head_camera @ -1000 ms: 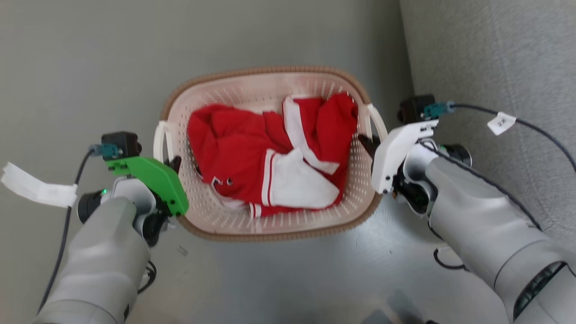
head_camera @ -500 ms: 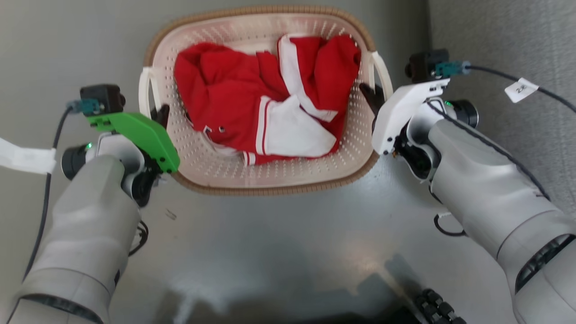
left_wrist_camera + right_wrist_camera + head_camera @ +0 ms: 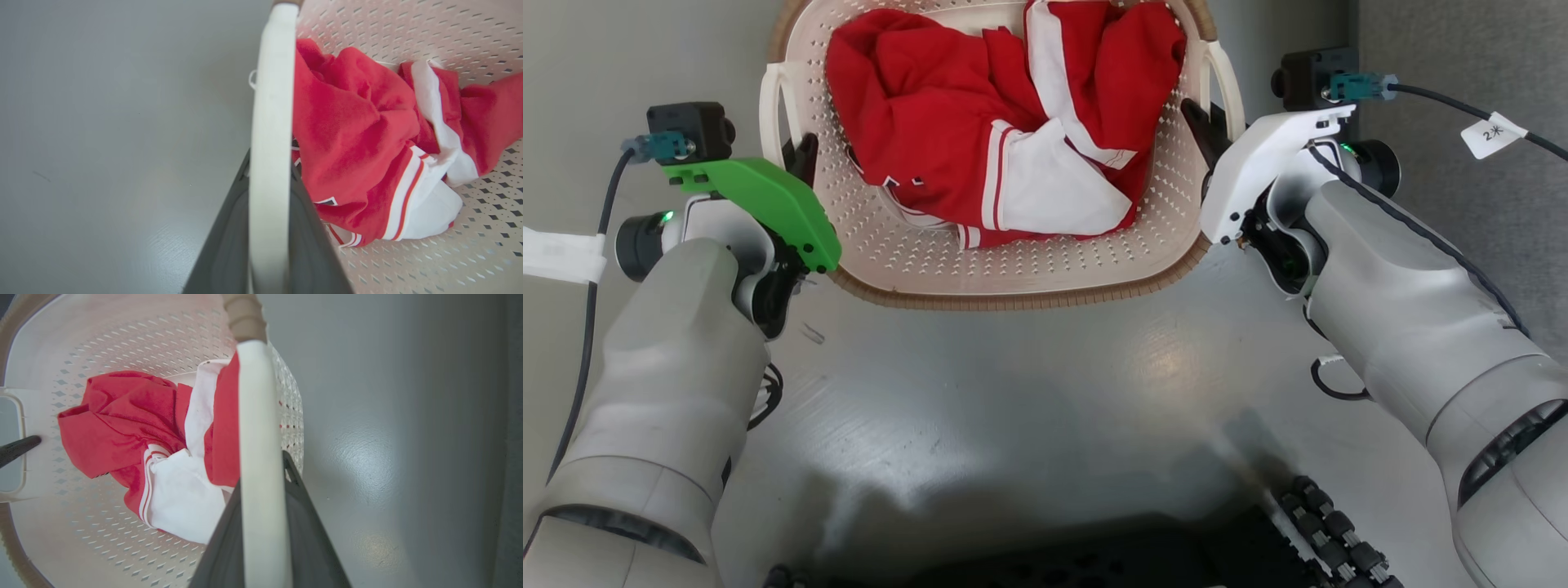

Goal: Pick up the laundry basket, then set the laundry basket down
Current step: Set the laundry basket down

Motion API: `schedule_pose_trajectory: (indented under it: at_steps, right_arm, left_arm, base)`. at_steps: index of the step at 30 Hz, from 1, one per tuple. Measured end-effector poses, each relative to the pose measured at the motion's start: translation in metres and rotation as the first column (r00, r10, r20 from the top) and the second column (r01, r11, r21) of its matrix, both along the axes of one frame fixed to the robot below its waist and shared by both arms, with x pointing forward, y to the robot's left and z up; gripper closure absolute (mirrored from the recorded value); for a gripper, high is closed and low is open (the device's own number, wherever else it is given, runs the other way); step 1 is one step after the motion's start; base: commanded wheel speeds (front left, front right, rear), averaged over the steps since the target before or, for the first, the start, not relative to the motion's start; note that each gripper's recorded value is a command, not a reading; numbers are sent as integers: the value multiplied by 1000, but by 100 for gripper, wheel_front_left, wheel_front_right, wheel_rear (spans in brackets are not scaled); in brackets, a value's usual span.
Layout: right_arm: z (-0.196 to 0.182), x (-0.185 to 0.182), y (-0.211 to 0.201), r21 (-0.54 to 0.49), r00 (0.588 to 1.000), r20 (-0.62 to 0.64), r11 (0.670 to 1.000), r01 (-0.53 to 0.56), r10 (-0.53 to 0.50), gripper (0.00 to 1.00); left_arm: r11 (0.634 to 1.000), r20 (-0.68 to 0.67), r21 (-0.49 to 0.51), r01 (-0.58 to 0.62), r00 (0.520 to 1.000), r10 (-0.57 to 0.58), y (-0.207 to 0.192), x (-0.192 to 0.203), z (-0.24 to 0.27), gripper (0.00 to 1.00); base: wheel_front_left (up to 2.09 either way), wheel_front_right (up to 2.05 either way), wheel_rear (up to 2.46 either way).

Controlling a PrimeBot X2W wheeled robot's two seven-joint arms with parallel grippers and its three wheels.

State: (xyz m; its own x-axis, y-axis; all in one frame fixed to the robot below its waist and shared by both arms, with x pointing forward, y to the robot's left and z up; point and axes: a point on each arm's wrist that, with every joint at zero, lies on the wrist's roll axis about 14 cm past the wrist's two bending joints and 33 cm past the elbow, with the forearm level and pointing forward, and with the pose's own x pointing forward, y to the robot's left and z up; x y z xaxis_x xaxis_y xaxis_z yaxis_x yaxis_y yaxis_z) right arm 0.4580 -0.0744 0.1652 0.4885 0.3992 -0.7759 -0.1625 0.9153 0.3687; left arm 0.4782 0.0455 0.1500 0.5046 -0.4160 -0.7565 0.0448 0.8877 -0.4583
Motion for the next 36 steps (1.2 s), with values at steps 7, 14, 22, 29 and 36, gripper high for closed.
schedule_pose_trajectory:
  at_steps: [7,14,22,29,36]
  right_arm:
    - [-16,-7,1,1,1000,-22,1000,7,-7,100]
    - [-21,-10,1,2,999,-31,1000,13,-13,100]
    - [-23,-13,0,-3,999,-34,1000,15,-15,100]
    - [-20,-13,2,19,999,-33,1000,21,-20,0]
    - [-20,-15,-3,4,999,-41,999,35,-35,0]
  left_arm:
    - [1000,-17,11,3,1000,-3,2,-4,-16,100]
    - [1000,-30,19,5,1000,-4,3,-9,-22,100]
    - [1000,-31,20,9,999,-8,2,-10,-24,100]
    - [999,-34,31,9,999,-8,4,-11,-25,0]
    - [999,-25,36,9,1000,-8,6,-6,-21,0]
  base:
    - [0,0,0]
    - [0,0,0]
    - [0,0,0]
    - [0,0,0]
    - [0,0,0]
